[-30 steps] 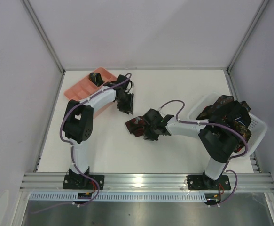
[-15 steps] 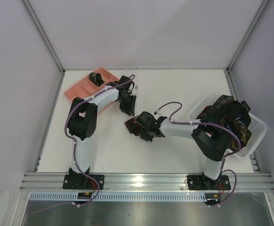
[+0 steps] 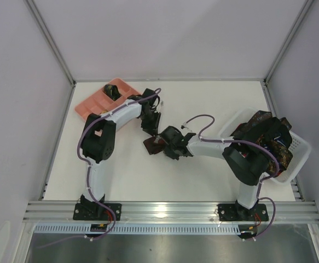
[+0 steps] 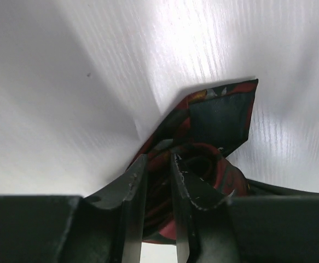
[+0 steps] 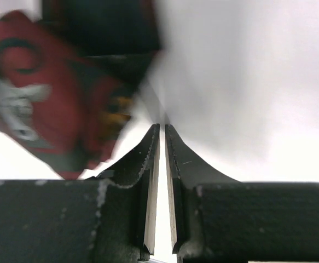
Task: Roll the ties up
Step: Place the rolled tie into the container
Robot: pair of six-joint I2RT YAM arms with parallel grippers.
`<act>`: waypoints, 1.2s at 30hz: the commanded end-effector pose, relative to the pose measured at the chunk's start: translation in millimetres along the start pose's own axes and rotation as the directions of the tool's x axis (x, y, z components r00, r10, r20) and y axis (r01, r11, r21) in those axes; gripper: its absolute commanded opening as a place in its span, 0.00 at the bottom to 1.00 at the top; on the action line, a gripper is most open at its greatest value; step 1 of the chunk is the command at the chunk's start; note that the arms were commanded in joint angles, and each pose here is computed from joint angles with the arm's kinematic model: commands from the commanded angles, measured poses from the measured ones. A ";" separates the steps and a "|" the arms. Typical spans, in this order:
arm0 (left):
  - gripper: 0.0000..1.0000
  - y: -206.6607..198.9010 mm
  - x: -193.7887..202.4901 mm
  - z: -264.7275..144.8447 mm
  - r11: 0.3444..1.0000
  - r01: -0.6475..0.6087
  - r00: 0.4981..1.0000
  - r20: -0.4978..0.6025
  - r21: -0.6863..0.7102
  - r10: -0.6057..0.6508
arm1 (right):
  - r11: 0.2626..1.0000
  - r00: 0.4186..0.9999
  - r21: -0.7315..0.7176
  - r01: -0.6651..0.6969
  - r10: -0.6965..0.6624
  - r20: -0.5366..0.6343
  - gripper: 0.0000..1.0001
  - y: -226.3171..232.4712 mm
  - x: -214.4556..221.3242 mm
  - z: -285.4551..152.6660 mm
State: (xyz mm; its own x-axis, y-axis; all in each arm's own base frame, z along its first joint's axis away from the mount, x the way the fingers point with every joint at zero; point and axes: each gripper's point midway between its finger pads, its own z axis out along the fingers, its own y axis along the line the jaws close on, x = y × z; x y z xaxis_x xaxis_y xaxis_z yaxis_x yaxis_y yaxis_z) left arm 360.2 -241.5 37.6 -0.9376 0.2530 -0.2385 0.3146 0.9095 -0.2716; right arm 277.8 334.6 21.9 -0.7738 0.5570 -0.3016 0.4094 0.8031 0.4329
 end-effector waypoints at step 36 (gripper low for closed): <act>0.28 21.4 5.8 -7.8 0.995 0.098 0.993 -0.062 0.017 -0.097 | 0.979 0.995 -0.176 0.098 -0.099 0.004 0.14 5.4 7.3 -20.9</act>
State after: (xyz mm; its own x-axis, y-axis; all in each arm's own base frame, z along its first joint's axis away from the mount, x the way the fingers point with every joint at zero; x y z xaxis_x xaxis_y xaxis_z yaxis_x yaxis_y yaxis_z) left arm 366.7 -212.0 36.7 -0.9691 0.1789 -0.1699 0.2203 0.9374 -0.2696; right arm 256.7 322.1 23.2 -0.8139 0.4884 -0.3146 0.3020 0.8182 0.4892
